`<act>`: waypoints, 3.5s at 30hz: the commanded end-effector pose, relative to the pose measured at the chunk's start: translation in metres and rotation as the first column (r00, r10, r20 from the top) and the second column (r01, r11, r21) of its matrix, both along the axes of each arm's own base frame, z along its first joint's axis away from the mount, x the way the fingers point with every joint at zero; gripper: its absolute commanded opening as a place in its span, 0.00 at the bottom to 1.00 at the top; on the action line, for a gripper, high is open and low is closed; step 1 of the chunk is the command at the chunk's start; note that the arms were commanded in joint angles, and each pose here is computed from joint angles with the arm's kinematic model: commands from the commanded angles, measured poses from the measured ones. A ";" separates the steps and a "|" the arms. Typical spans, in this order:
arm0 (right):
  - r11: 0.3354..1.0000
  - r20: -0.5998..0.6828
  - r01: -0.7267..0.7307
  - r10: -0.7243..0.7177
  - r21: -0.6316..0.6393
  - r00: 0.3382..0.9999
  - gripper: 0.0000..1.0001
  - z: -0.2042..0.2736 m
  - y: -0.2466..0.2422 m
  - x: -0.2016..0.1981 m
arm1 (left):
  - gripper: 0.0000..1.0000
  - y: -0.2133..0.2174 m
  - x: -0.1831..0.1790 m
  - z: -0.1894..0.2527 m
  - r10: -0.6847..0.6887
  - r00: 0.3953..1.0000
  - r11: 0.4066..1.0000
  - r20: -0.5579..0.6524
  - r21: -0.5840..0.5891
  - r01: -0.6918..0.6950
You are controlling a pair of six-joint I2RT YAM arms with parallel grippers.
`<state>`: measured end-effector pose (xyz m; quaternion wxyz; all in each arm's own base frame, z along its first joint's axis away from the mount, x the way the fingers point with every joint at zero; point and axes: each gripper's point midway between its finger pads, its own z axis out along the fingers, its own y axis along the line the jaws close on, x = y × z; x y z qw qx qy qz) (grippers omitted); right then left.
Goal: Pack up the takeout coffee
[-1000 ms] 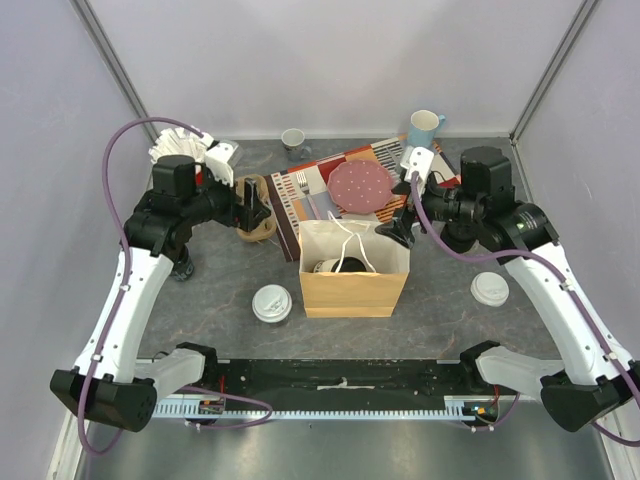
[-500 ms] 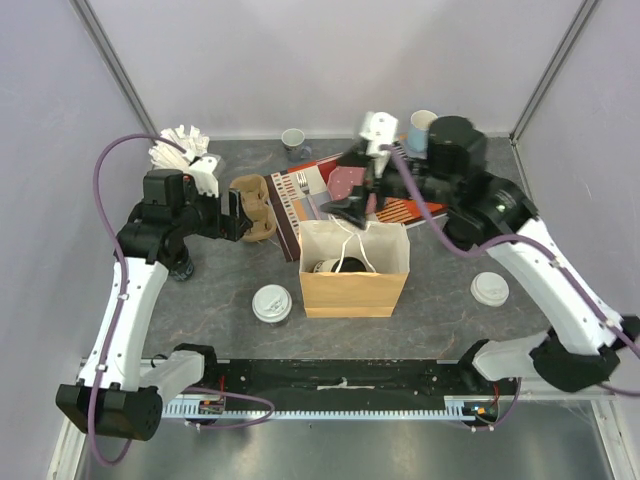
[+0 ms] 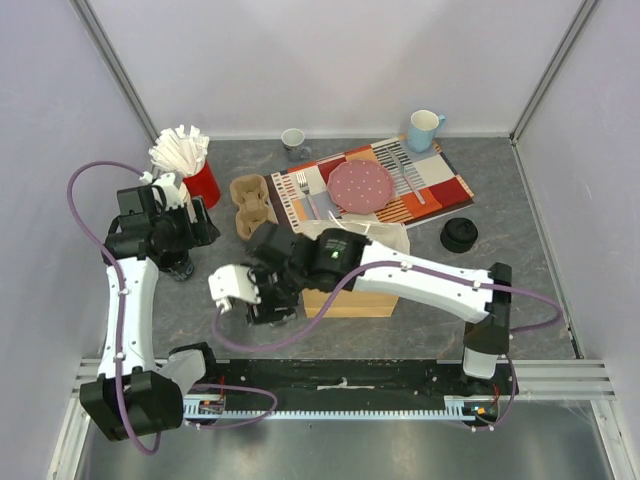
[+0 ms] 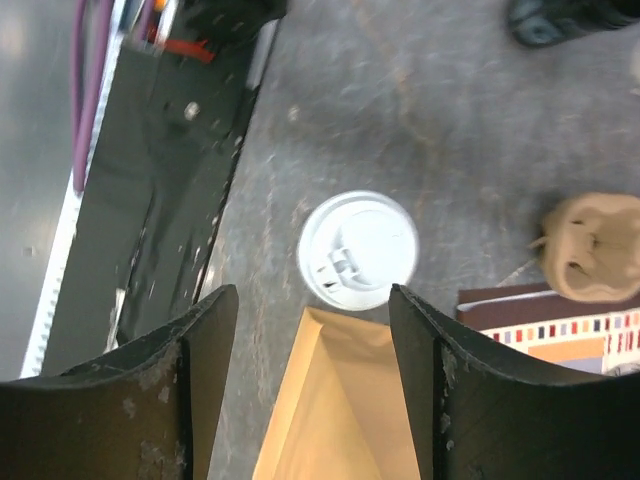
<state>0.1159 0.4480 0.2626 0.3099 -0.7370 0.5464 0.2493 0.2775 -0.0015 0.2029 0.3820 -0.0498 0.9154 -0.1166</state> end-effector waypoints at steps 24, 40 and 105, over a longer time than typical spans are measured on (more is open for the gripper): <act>0.890 0.190 -0.175 0.275 -0.421 0.942 0.56 -0.134 0.009 0.022 | 0.85 -0.008 -0.009 0.009 -0.027 0.985 1.000 0.168 -0.005 0.029; 0.864 0.179 -0.154 0.268 -0.479 0.947 0.47 -0.169 0.007 0.034 | 0.85 -0.014 -0.008 0.006 -0.050 0.985 0.998 0.163 -0.028 0.055; 0.991 0.054 -0.080 0.086 -0.103 0.995 0.81 -0.147 0.076 0.036 | 0.83 -0.044 0.008 0.034 -0.442 0.862 0.895 0.248 0.064 0.440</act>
